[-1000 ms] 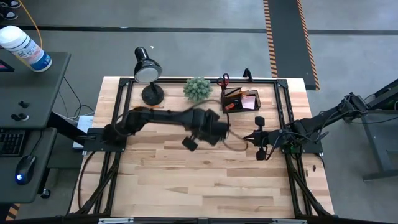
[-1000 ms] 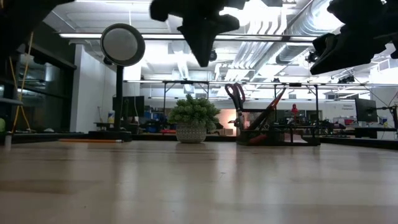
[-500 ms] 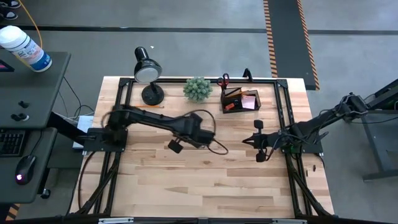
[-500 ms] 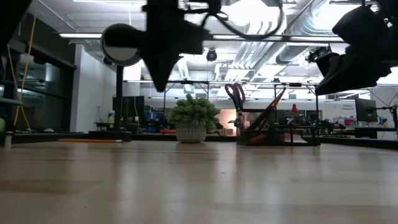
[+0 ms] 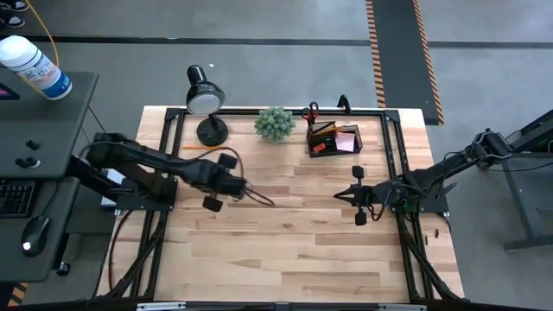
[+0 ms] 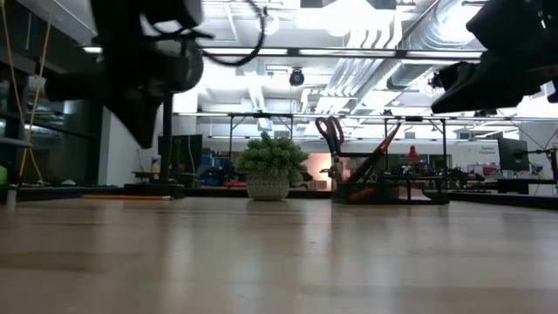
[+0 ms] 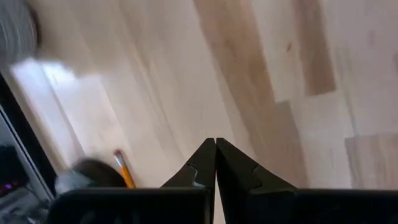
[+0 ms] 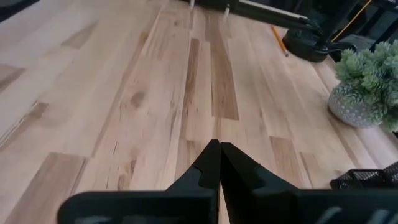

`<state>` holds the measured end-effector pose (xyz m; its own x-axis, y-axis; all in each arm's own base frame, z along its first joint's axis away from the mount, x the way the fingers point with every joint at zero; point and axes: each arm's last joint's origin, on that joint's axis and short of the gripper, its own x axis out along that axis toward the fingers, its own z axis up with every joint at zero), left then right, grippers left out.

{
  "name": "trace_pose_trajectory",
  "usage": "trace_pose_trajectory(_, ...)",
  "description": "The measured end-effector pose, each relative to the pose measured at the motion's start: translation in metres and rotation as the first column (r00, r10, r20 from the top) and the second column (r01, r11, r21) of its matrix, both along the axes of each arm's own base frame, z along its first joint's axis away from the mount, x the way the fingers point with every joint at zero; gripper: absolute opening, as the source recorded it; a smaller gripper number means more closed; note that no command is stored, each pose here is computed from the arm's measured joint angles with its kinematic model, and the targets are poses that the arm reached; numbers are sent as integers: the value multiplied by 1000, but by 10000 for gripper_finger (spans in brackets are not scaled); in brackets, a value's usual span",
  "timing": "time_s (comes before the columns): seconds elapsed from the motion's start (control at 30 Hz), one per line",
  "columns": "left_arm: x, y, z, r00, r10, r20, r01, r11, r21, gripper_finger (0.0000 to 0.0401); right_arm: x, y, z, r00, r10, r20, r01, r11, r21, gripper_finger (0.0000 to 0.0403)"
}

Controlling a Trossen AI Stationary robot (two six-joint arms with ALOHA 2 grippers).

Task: Pick and place office supplies into organizer
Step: Put the orange pencil into the black desk organizer

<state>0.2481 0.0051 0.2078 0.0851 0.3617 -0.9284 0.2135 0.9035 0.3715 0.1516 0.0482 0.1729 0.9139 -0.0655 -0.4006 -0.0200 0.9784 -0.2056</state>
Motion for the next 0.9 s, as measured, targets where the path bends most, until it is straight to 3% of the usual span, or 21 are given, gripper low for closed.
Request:
trace_pose_trajectory(0.13,-26,3,-6,998,28,50,-31,997,67,1,1,0,1,1000,0,13,0,1000,5,0)
trace_pose_trajectory(0.33,-51,9,-13,999,-16,40,8,980,199,1,1,1,3,999,3,33,-4,1000,5,0)
trace_pose_trajectory(0.63,-39,27,-20,978,-188,91,162,957,240,1,1,1,3,999,6,35,-6,1000,0,0)
trace_pose_trajectory(0.9,-36,60,-19,977,-80,200,44,983,180,0,1,1,3,999,7,34,-7,1000,-2,0)
